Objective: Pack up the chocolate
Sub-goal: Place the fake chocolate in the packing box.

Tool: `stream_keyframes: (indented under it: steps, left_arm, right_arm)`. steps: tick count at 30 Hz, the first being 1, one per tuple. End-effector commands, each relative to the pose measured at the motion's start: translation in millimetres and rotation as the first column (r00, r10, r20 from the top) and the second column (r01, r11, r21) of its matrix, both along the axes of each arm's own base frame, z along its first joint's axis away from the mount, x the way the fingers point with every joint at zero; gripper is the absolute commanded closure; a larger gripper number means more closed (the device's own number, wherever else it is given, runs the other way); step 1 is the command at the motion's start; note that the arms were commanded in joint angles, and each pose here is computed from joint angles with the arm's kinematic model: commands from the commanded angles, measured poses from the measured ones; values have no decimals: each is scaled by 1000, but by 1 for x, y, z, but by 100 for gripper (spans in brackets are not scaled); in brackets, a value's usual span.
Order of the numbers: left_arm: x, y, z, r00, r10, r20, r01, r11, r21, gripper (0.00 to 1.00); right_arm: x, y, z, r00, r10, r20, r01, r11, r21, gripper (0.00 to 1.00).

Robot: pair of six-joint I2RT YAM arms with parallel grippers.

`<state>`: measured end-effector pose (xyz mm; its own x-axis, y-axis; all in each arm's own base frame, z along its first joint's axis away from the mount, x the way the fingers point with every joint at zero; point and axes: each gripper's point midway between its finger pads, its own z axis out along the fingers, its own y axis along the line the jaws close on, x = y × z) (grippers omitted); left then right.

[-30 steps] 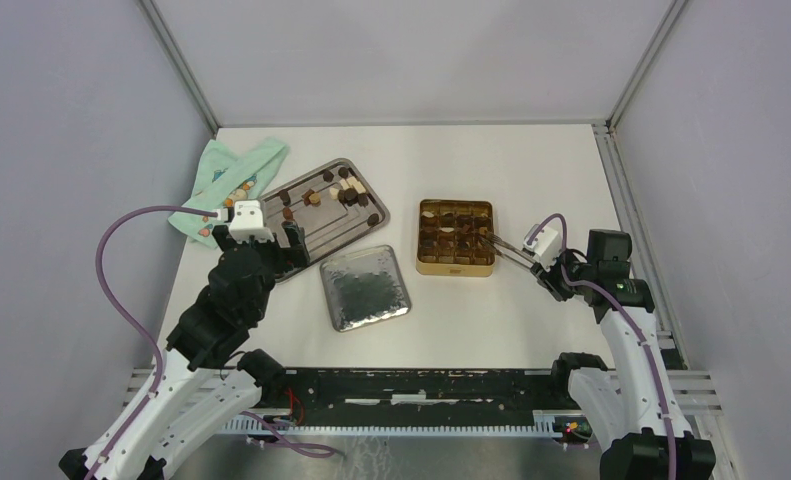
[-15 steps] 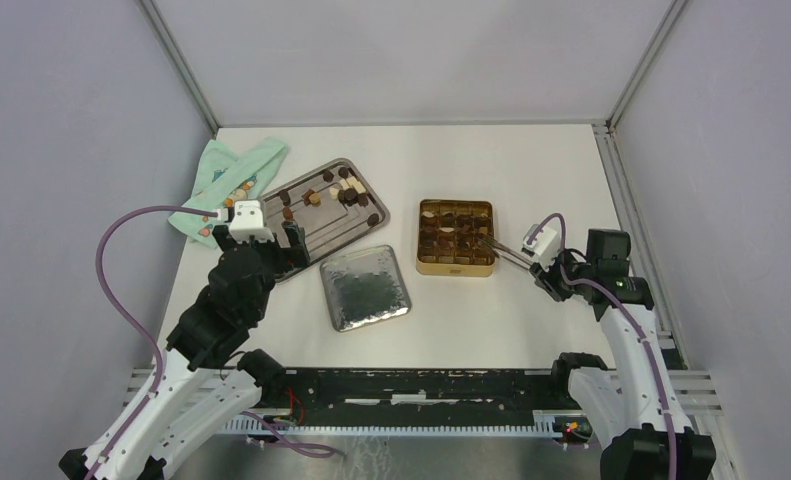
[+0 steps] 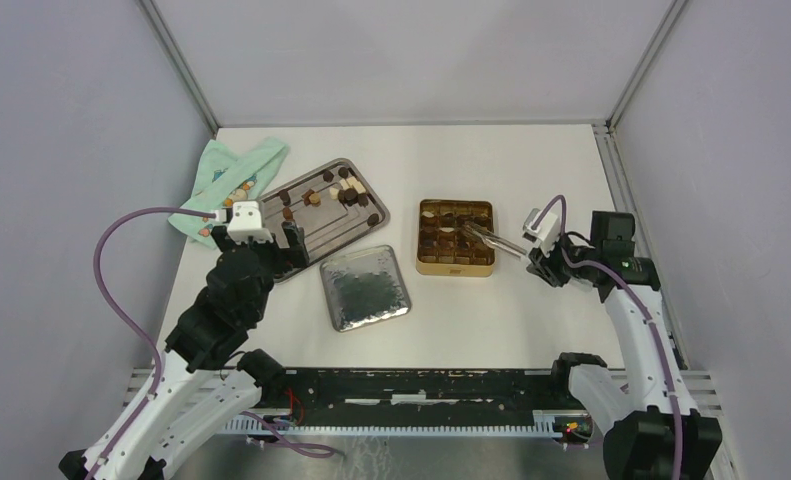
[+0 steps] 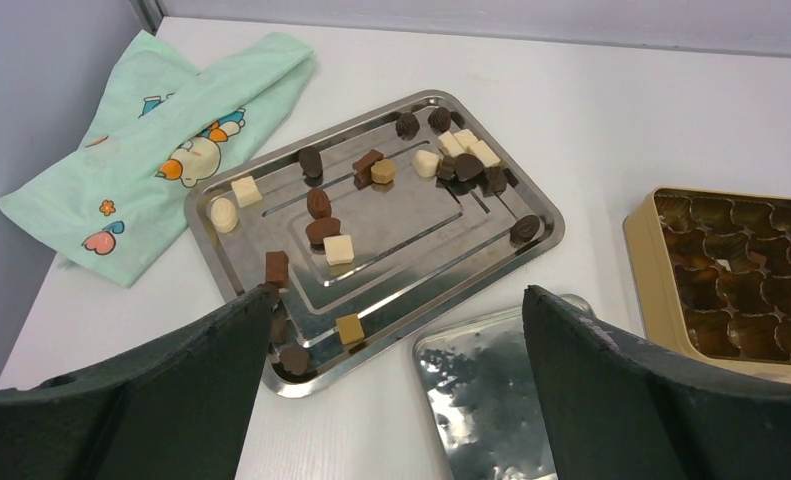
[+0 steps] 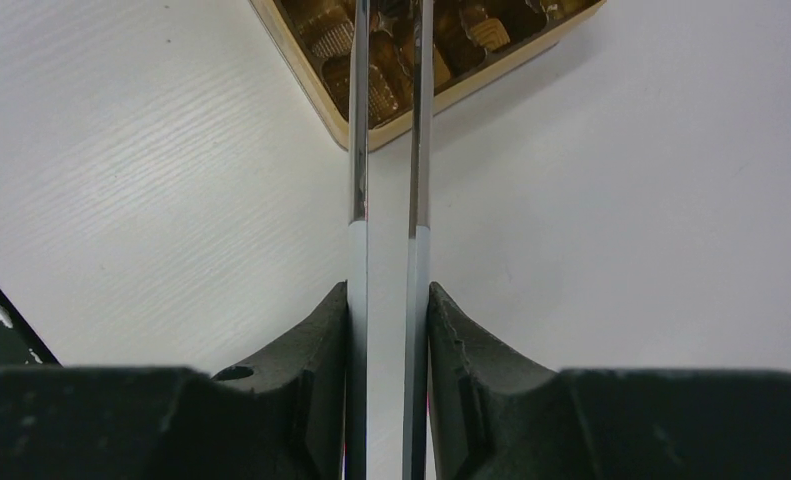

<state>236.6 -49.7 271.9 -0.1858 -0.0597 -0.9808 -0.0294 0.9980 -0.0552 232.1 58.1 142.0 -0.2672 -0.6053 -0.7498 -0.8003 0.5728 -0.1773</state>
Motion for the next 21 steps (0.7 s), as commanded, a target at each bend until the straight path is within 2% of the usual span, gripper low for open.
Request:
stream_keyframes:
  steps: [1, 9, 16, 21]
  left_arm:
    - [1, 1, 10, 999, -13, 34, 12, 1000, 10, 1]
    - [0, 1, 11, 999, -11, 38, 11, 1000, 6, 1]
    - [0, 1, 11, 999, -11, 37, 11, 1000, 7, 1]
    - [-1, 3, 11, 999, -4, 40, 4, 1000, 5, 1]
  right_arm:
    - [17, 18, 33, 993, 86, 81, -92, 993, 74, 66]
    - [38, 66, 52, 973, 201, 112, -212, 973, 93, 66]
    - [58, 142, 68, 930, 349, 120, -359, 930, 81, 66]
    - [64, 203, 55, 888, 452, 87, -455, 891, 14, 66]
